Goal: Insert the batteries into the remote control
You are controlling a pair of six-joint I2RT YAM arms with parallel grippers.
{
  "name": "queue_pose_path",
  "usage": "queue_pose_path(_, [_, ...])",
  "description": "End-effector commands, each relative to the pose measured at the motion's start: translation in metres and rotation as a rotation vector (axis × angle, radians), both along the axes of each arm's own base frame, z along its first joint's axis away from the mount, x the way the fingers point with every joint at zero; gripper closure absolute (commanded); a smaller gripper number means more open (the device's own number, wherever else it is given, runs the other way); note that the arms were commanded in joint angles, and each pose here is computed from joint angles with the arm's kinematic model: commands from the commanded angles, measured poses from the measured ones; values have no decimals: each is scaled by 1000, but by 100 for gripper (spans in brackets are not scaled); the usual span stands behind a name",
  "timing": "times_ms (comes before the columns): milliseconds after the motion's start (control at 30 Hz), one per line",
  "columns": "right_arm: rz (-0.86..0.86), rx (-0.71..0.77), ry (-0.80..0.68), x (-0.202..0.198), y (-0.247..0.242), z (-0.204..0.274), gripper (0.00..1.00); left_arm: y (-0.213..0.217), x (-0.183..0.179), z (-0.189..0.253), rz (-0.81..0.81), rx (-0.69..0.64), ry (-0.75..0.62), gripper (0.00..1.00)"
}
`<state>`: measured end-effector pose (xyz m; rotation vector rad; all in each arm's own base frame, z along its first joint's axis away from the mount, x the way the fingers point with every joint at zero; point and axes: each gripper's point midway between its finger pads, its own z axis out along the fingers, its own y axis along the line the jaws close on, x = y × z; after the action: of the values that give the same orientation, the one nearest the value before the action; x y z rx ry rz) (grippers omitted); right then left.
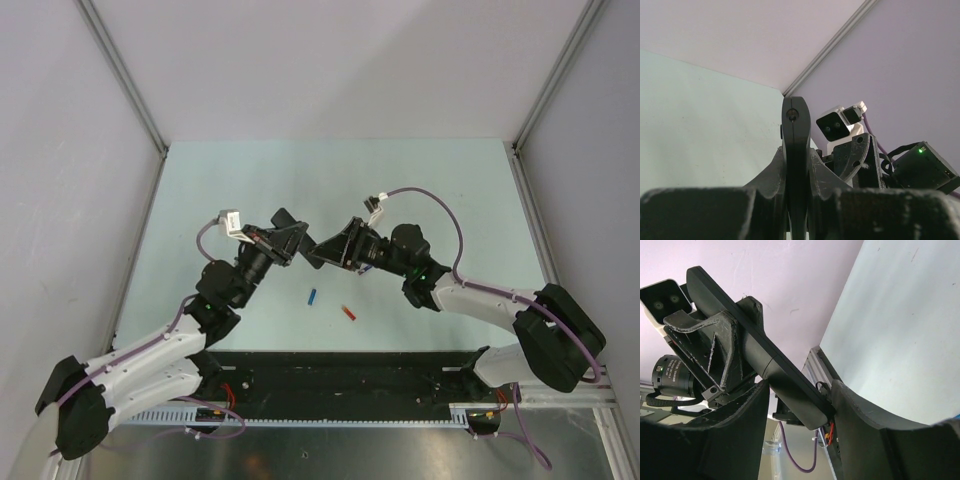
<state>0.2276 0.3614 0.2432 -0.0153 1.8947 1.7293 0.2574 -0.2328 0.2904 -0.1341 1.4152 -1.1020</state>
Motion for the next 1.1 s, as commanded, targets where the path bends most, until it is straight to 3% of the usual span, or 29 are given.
queue_pose_path(0, [-8,32,-42,4,4,19,45,5,-5,23,12,-46,-64,100])
queue_pose_path(433, [-1,32,-46,2,6,19,52,7,-6,28,14,-62,-68,100])
queue_pose_path(700, [6,54,-51,0,3,30,28,1,-6,16,-9,-65,-29,100])
queue_pose_path(900, [-12,17,-64,1,-1,32,17,-4,-5,2,-35,-100,42,100])
queue_pose_path(1000, [-38,-6,-94,0,-9,41,2,-5,-3,0,-50,-118,65,100])
queue_pose_path(1067, [-57,-70,-100,0,-16,34,0,-6,0,-3,-60,-136,92,100])
